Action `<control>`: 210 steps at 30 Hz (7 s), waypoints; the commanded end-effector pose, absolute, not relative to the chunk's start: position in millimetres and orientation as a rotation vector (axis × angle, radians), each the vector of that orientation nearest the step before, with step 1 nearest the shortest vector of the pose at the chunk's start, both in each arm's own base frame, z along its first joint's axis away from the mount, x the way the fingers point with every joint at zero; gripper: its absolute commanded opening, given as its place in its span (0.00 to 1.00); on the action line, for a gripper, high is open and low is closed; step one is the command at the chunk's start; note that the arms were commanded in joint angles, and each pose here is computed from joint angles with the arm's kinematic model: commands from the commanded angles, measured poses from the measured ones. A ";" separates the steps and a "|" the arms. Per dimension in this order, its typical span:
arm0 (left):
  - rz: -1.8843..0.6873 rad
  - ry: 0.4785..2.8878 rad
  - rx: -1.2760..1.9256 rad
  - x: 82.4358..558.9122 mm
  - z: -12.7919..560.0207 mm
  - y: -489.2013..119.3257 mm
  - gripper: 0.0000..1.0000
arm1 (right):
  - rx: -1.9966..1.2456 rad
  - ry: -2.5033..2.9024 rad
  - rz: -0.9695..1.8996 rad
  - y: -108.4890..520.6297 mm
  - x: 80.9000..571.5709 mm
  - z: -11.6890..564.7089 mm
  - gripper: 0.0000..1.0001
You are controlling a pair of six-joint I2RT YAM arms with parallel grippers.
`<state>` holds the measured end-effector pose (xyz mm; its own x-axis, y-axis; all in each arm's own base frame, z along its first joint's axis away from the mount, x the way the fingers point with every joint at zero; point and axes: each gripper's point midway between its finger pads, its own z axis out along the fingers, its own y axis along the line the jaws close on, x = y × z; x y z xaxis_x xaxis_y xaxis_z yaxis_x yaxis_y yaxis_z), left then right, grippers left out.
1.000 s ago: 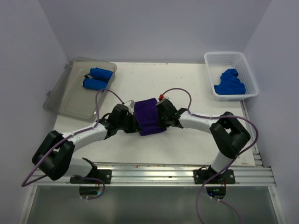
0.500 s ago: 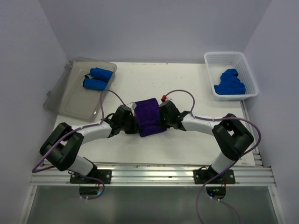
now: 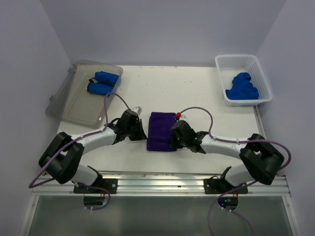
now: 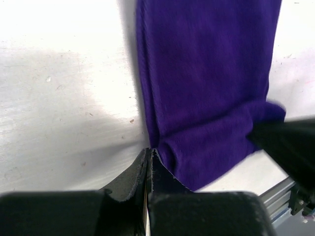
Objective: Roll the towels
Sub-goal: Roll the towel
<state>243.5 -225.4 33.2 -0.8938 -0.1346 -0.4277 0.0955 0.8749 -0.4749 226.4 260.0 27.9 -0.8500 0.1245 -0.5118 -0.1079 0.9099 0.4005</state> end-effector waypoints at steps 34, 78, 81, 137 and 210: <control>-0.861 2.635 0.147 180.7 46.8 -297.3 0.00 | -0.188 2.562 0.064 214.1 210.9 31.9 0.13; -0.664 2.551 -0.131 252.5 92.1 -199.0 0.08 | -1.093 2.116 0.051 310.0 149.4 66.6 0.71; -0.684 2.568 -0.141 247.9 84.9 -199.5 0.08 | -1.113 2.126 0.013 310.2 149.6 46.2 0.70; -1.039 2.620 -0.292 211.4 46.1 -258.6 0.00 | -0.769 2.346 0.868 297.1 155.4 69.5 0.51; -0.969 2.467 -0.296 208.5 96.7 -237.5 0.77 | -0.154 2.470 1.514 309.2 166.1 67.4 0.00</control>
